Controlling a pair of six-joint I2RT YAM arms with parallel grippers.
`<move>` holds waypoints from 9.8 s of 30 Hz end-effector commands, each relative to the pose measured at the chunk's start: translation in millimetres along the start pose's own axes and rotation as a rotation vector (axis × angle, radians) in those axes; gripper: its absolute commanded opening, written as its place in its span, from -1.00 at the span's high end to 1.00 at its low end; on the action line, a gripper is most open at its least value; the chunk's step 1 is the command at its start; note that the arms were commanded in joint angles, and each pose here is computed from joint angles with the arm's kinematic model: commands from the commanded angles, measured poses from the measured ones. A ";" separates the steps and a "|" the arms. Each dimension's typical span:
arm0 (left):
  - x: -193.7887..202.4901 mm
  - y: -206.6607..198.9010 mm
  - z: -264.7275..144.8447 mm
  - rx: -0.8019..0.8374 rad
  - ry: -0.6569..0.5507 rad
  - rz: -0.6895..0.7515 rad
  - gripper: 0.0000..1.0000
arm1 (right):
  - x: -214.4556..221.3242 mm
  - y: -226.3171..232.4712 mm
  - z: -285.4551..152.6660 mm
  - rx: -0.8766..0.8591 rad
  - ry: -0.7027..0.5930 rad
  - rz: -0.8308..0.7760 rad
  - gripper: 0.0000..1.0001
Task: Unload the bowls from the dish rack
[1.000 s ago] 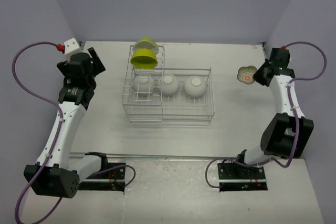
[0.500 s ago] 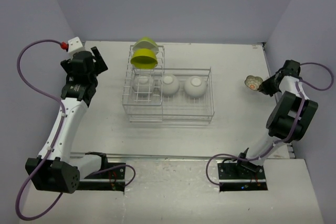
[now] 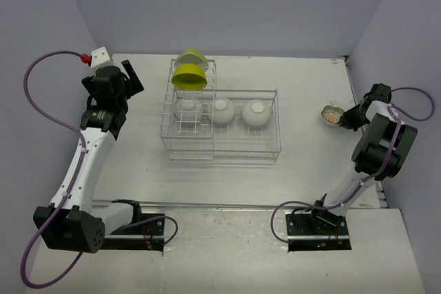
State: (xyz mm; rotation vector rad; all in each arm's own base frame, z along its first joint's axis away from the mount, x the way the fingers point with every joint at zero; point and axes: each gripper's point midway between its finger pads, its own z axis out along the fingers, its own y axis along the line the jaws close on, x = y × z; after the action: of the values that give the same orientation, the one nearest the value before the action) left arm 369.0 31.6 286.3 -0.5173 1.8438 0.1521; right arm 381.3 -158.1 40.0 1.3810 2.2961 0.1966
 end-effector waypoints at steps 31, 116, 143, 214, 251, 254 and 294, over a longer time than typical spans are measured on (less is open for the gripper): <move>-14.3 -21.7 -10.2 0.127 -0.028 -0.060 -0.93 | -14.8 56.9 -79.9 -0.111 -0.208 -0.171 -0.12; 9.2 -8.6 -42.7 0.199 -0.099 -0.194 -0.94 | 383.3 390.4 -328.0 -0.932 -1.231 -1.689 0.16; 42.2 -15.1 -14.7 0.192 -0.039 -0.190 -0.94 | 385.2 382.9 -288.1 -0.816 -1.382 -1.599 1.00; 67.2 -10.6 19.1 0.072 0.086 -0.120 -0.97 | 329.5 377.6 -406.2 -0.743 -1.668 -1.314 1.00; -42.2 -6.6 8.0 -0.057 -0.041 -0.071 -0.95 | 86.9 184.4 -235.1 -0.323 -0.520 -0.835 1.00; -52.6 -11.3 18.7 -0.071 -0.056 -0.061 -0.96 | 89.4 164.7 -202.9 -0.276 -0.420 -0.765 1.00; -64.7 -69.8 54.5 0.108 0.003 -0.055 -0.77 | 61.9 -96.5 -68.6 0.223 -0.123 0.052 1.00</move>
State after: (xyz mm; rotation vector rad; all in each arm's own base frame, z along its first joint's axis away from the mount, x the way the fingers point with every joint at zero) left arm 456.2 11.0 319.8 -0.5268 1.8596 0.0551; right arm 241.5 -131.1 40.4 1.4972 2.3006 -0.0855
